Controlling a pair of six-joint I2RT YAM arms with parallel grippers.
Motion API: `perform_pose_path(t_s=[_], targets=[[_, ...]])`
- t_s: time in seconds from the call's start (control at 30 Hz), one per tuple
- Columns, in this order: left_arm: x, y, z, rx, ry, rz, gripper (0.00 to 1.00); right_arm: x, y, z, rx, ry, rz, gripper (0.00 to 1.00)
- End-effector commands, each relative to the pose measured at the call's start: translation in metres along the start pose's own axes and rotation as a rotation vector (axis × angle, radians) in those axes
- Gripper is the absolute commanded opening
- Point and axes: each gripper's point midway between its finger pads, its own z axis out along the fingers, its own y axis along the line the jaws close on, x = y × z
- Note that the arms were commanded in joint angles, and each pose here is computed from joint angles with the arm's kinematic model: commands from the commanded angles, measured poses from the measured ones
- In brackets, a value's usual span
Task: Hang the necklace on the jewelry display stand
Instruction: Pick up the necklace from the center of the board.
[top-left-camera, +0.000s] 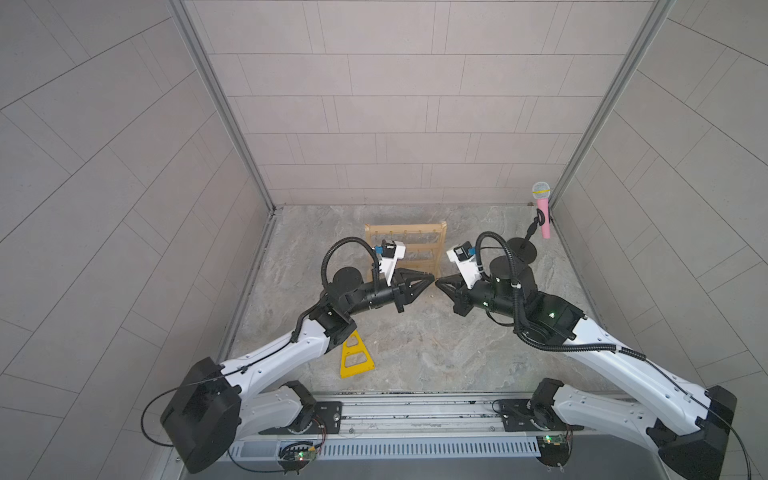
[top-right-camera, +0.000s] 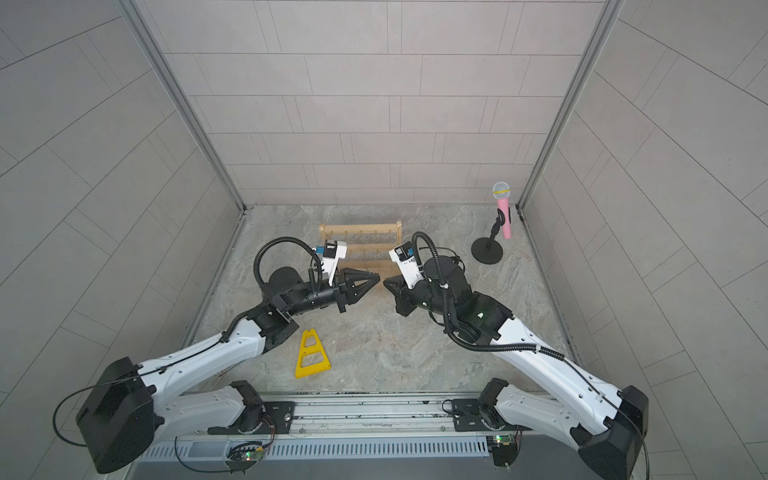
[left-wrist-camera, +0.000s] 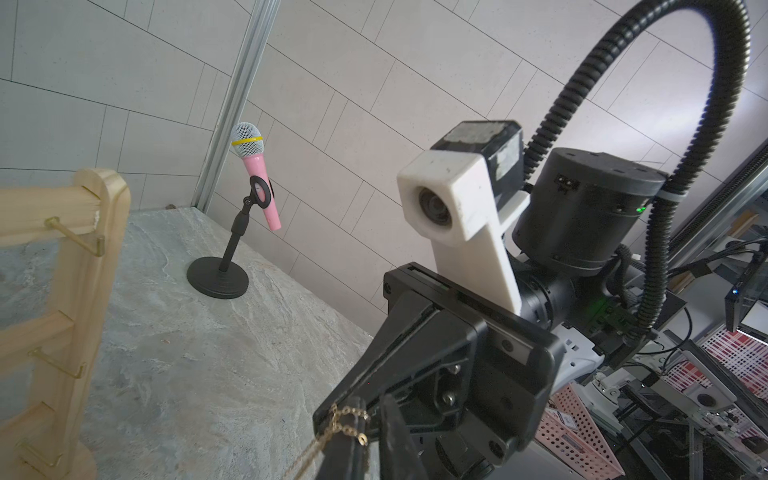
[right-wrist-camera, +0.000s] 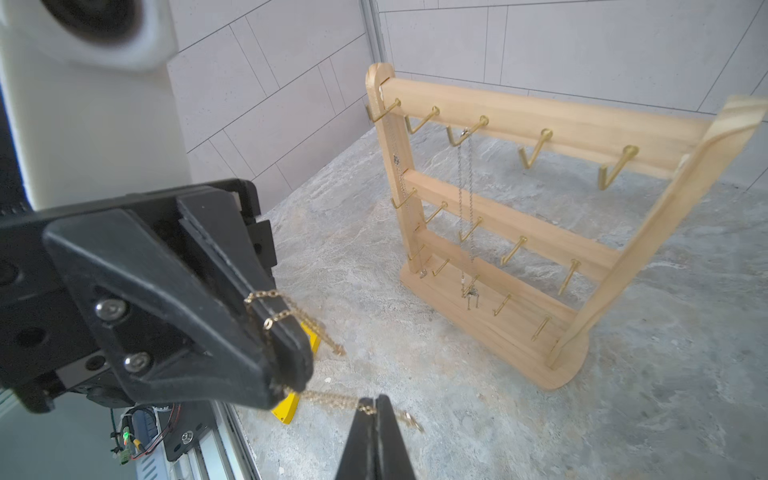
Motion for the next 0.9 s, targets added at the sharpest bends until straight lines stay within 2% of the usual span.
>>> perform_pose_path(t_s=[0.0, 0.6, 0.73, 0.87], targets=[[-0.008, -0.004, -0.003, 0.019, -0.040, 0.010, 0.16, -0.026, 0.003, -0.008, 0.001, -0.090, -0.004, 0.03], [-0.005, 0.008, -0.002, 0.004, -0.043, -0.012, 0.28, -0.063, 0.018, -0.014, -0.034, -0.169, -0.034, 0.01], [-0.005, 0.007, -0.002, 0.012, -0.044, -0.015, 0.27, -0.067, 0.017, -0.013, -0.024, -0.177, -0.038, 0.01], [-0.008, 0.005, -0.002, 0.017, -0.050, -0.011, 0.21, -0.068, 0.010, -0.011, 0.013, -0.165, -0.033, 0.01]])
